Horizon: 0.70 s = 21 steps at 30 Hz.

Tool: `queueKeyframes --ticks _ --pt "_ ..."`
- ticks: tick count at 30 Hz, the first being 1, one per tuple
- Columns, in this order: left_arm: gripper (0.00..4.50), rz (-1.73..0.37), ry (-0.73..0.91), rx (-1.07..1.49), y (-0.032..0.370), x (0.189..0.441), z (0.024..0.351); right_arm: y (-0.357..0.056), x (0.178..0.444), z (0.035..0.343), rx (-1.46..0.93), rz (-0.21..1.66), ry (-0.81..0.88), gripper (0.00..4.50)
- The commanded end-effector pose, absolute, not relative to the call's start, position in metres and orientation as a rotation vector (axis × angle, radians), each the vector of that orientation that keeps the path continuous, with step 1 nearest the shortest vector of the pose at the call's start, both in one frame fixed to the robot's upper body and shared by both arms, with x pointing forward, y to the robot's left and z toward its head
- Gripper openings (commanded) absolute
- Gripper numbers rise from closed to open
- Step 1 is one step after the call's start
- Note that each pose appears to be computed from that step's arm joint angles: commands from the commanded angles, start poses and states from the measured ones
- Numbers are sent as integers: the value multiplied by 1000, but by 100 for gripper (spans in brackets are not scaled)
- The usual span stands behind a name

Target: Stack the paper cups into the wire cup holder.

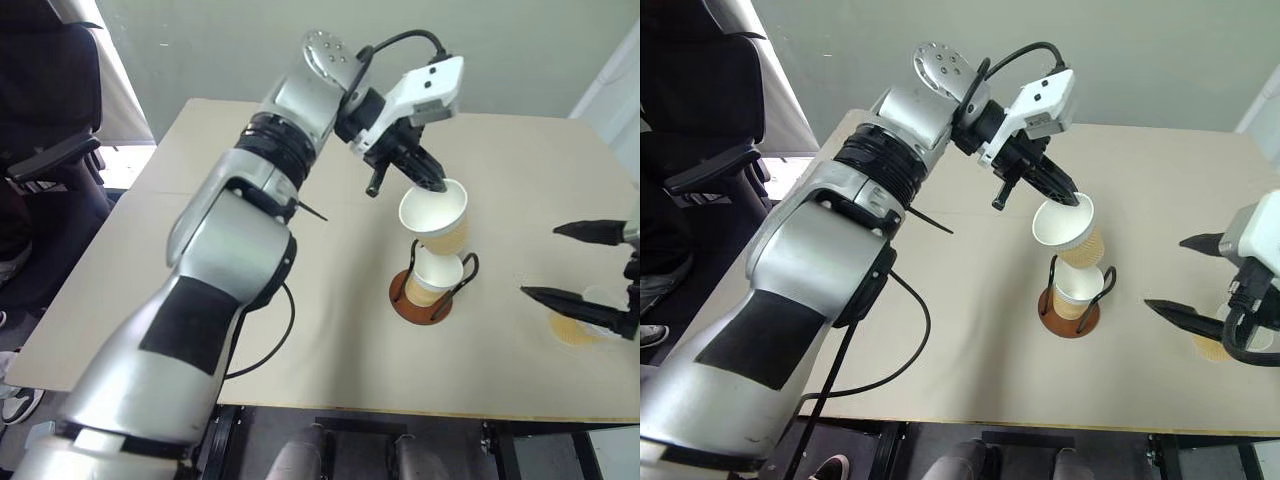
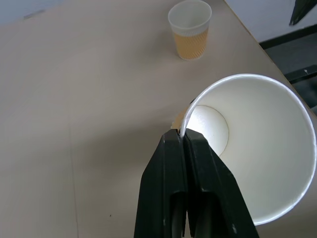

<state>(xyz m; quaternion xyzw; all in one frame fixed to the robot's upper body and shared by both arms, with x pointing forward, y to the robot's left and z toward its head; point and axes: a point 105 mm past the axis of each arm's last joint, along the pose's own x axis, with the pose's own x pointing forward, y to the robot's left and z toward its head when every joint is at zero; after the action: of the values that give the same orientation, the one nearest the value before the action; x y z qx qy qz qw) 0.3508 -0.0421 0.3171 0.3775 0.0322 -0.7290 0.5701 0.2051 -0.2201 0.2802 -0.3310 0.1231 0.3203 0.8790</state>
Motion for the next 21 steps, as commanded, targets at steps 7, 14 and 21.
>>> queueKeyframes --ticks 7,14,21 --pt "4 -1785 29 934 -57 336 325 -221 192 294 -722 580 210 444" --pt "4 -1802 47 969 -62 334 316 -220 187 291 -705 564 217 444" --pt "4 -1798 63 1002 -58 337 310 -221 189 291 -698 560 217 444"
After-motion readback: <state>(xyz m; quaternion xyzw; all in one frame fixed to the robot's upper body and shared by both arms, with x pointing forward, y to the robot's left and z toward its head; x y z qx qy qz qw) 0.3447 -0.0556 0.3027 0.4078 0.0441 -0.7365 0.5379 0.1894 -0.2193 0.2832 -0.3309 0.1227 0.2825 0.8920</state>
